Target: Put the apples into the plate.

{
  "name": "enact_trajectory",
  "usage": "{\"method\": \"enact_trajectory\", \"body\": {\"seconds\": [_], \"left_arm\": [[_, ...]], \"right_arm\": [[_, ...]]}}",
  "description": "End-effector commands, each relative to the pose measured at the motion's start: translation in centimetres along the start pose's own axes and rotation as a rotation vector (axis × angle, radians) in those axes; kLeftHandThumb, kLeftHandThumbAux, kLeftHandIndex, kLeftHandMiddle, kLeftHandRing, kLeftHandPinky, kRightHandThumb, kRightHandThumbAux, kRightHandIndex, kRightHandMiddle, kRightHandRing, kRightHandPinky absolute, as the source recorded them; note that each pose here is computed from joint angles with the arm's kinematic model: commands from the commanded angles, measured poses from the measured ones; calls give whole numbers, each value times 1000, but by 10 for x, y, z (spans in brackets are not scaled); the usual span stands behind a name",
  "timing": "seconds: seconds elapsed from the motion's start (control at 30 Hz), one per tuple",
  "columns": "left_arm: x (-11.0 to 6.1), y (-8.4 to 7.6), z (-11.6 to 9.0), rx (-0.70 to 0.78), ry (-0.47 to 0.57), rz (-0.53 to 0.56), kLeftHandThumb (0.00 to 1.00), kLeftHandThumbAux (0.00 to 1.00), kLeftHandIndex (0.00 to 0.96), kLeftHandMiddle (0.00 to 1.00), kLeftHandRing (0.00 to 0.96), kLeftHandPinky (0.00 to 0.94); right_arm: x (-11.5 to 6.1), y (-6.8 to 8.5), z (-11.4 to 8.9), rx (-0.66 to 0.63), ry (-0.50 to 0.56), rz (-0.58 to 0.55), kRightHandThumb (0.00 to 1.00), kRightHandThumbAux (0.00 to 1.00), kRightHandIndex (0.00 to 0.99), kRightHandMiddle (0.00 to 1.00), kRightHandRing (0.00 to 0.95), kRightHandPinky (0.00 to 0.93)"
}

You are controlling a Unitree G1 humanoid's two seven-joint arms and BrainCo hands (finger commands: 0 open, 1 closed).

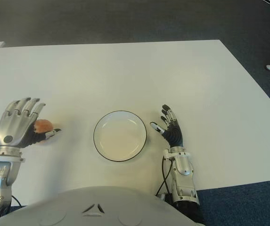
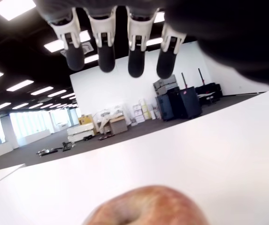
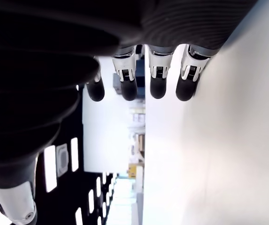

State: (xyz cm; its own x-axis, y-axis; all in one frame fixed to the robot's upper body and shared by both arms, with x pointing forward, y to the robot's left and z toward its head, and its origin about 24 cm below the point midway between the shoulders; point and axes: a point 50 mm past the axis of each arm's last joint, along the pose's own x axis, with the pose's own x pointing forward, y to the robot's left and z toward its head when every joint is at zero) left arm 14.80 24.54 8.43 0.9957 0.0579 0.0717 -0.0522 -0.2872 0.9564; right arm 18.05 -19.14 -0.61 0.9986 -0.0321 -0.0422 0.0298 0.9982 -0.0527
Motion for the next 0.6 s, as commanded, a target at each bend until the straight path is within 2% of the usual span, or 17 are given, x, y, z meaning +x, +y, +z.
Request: {"method": "enact_trajectory", "body": {"seconds": [0.03, 0.6], "left_arm": [[0, -8, -4, -11, 39, -58, 251, 295, 206, 168, 134, 136], [-7, -16, -17, -7, 94, -114, 312, 289, 221, 174, 129, 117]], "right_arm": [[-2, -4, -6, 19, 28, -20, 167, 680, 62, 27, 0, 36], [-3, -14, -6, 73, 35, -23, 256, 645, 108, 48, 0, 3]]}}
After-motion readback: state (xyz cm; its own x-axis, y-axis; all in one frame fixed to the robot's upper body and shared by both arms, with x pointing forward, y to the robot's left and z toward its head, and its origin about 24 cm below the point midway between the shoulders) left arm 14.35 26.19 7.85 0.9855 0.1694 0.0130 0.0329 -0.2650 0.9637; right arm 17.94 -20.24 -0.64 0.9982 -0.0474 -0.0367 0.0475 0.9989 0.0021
